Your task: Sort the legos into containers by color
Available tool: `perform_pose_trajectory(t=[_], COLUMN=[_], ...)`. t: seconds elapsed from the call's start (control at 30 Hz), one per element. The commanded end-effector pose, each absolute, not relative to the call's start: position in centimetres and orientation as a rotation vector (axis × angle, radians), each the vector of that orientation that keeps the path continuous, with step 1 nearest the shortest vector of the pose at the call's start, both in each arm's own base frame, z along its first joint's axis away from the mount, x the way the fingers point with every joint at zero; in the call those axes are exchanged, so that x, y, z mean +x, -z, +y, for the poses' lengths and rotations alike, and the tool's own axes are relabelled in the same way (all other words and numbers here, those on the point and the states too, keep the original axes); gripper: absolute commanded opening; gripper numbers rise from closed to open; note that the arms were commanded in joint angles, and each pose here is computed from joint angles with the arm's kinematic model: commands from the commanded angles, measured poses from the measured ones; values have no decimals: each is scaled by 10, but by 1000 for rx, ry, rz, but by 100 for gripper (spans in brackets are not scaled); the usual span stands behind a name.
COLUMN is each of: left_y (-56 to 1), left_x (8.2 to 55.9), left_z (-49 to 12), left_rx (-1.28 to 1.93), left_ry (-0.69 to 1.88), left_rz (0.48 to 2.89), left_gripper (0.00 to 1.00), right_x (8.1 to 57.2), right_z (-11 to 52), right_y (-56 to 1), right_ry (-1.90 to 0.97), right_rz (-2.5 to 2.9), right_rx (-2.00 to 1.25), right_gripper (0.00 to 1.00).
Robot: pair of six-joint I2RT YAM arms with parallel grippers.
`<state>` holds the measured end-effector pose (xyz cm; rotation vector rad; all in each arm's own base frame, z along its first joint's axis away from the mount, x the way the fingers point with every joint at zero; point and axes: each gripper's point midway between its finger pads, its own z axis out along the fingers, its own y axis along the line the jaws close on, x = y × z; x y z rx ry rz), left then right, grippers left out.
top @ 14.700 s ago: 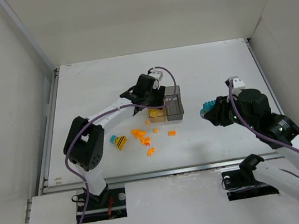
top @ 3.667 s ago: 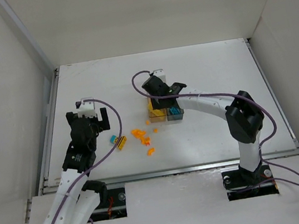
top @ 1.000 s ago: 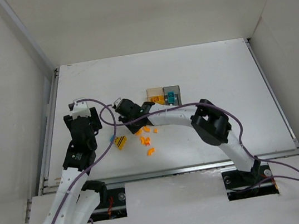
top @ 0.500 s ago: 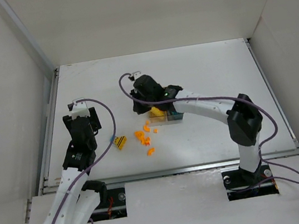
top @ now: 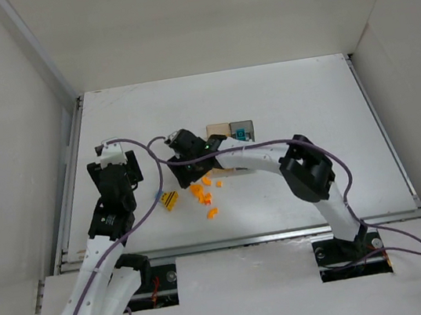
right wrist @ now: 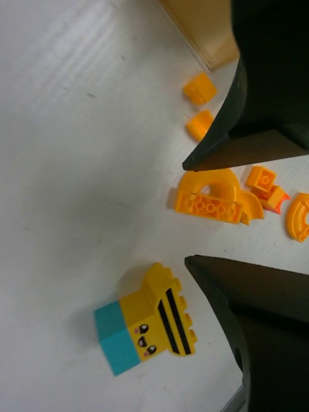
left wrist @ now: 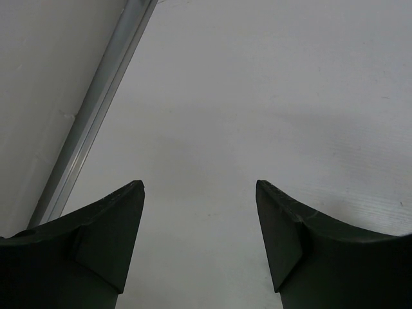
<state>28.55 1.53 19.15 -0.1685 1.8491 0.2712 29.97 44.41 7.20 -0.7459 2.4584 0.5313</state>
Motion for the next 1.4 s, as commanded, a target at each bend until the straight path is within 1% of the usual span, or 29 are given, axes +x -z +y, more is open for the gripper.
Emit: perform_pose_trajectory(t=[0.0,0.03,0.1,0.2,0.27,0.4,0.6,0.73,0.83,0.93,0.97,1.03,1.1,1.13,1.17,1.27,1.37], left_y=[-205,-205,-205,-204,-204,-204,-204,-204,-204,-204,-204,-204,-204,-204,-204,-204,-204], left_x=[288,288,288,289,289,289,290,290,290,290,290,290,290,290,290,290,289], left_z=[18,18,18,14,14,14,11,11,11,11,11,11,11,11,11,11,13], left_rx=[-187,-187,-187,-172,-172,-172,-159,-159,-159,-159,-159,-159,-159,-159,-159,-159,-166], left_ry=[-269,-269,-269,-250,-249,-249,-233,-233,-233,-233,-233,-233,-233,-233,-233,-233,-241], left_rz=[1809,1809,1809,1812,1812,1812,1814,1814,1814,1814,1814,1814,1814,1814,1814,1814,1813], left_gripper=[67,67,67,67,67,68,68,68,68,68,68,68,68,68,68,68,68], right_x=[296,287,285,271,265,262,262,272,278,277,277,274,275,276,275,277,285], right_z=[437,433,432,434,423,416,422,423,418,418,418,418,418,420,421,428,439], right_y=[-91,-88,-84,-81,-64,-57,-51,-37,-31,-27,-27,-23,-21,-22,-26,-38,-69], right_ry=[-530,-527,-506,-484,-396,-368,-385,-319,-253,-244,-244,-232,-236,-241,-260,-303,-390], right_rz=[2471,2488,2502,2537,2588,2626,2636,2630,2627,2633,2633,2626,2622,2612,2611,2577,2500], right_rx=[-702,-702,-661,-635,-608,-528,-536,-538,-526,-529,-529,-550,-548,-559,-561,-581,-551], right_gripper=[63,65,67,67,67,69,69,63,57,52,52,48,39,29,24,15,12])
